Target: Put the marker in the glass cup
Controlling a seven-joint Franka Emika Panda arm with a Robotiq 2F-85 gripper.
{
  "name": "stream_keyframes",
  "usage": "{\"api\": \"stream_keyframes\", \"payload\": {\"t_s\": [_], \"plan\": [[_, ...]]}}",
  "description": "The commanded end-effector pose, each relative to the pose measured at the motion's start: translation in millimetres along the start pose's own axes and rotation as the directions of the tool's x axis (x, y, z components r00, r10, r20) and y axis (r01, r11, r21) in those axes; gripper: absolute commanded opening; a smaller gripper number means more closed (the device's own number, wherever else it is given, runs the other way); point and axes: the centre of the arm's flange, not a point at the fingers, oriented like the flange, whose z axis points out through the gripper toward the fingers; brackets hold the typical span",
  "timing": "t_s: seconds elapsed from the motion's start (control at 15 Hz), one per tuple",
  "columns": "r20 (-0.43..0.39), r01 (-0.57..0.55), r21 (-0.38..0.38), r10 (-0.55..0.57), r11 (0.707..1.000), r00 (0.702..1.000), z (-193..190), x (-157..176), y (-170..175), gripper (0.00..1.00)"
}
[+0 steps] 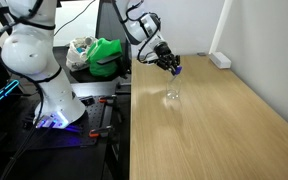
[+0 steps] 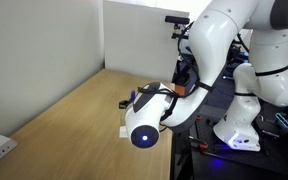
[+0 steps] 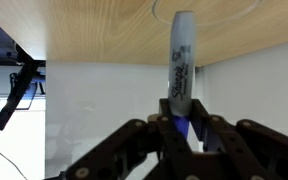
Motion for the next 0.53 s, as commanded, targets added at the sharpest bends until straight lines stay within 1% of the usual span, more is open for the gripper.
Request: {"api": "stream_keyframes", "payload": {"t_s": [0.0, 0.27, 0.33, 0.4, 0.47], "plan": [[0.024, -0.033, 0.019, 0.033, 0.999, 0.999, 3.7, -7.3, -7.0, 0.06], [0.019, -0.031, 0.032, 0.03, 0.999, 0.999, 4.2, -11.8, -13.4, 0.06], [0.021, -0.03, 0.035, 0.029, 0.999, 0.999, 3.5, -12.6, -14.8, 0.5], [0.02, -0.033, 0.039, 0.032, 0.999, 0.999, 3.2, -13.0, -15.5, 0.51], [0.021, -0.035, 0.04, 0.034, 0.999, 0.999, 3.2, -13.0, -16.4, 0.58]]}}
